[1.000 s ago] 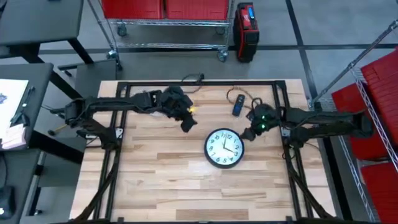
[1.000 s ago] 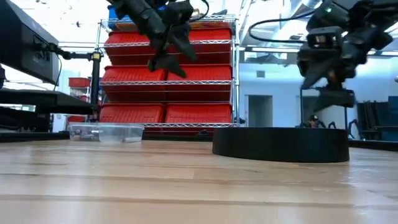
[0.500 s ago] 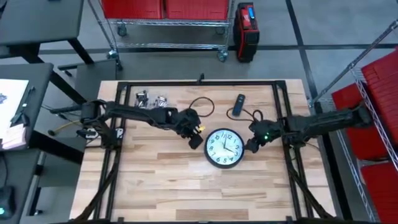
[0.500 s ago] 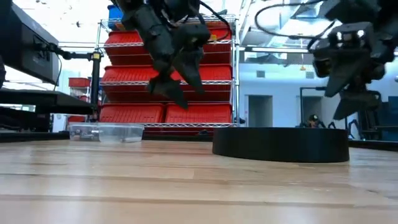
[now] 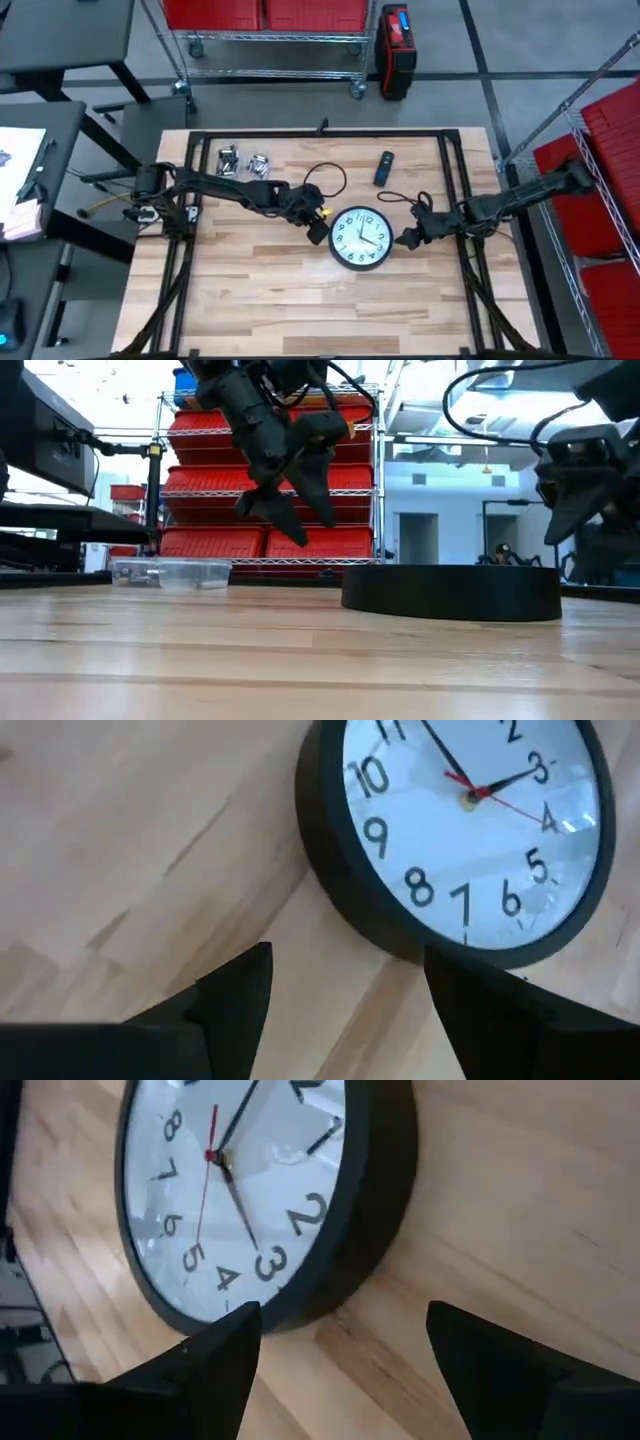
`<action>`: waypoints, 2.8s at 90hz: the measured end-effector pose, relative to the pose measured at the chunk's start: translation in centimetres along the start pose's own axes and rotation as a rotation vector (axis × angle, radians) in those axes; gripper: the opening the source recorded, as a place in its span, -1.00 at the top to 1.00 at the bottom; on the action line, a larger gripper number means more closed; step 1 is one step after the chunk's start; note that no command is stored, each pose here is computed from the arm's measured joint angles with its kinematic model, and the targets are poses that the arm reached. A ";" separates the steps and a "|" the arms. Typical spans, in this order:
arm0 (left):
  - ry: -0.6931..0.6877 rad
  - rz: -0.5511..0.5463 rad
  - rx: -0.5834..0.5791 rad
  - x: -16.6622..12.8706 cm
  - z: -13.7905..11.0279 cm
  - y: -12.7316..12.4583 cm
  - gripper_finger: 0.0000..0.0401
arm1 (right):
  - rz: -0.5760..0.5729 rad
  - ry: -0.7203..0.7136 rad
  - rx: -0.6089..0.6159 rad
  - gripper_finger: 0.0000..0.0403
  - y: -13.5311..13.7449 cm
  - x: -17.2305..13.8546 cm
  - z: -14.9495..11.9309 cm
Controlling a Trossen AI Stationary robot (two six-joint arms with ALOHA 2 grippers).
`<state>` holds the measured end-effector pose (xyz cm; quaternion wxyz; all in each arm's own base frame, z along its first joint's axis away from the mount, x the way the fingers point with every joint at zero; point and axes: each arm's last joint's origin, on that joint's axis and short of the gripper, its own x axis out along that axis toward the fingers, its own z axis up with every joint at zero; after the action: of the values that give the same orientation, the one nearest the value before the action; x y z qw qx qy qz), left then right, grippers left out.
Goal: Insert battery
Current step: Insert the brown battery into the wall clock
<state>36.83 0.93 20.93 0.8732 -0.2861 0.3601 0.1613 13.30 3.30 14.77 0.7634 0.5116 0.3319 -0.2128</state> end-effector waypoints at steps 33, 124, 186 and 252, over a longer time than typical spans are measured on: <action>-0.050 -0.024 -0.011 1.5 0.0 -0.2 -0.21 | -0.025 -0.010 0.093 -0.37 -0.2 0.7 0.0; 0.007 -0.040 0.142 5.9 -2.6 -0.6 -0.21 | -0.058 -0.054 0.128 -0.37 0.3 5.6 0.1; -0.035 -0.032 0.159 5.2 -1.8 -0.3 -0.21 | 0.082 -0.086 0.038 -0.37 1.4 5.2 0.5; -0.031 -0.071 0.135 4.9 -1.4 -0.3 -0.21 | 0.231 -0.085 -0.126 -0.37 2.8 2.5 0.1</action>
<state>39.64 0.22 16.70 0.9011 -0.2365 0.3464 0.1100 16.94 4.31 14.82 0.8268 0.4882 0.2508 -0.1234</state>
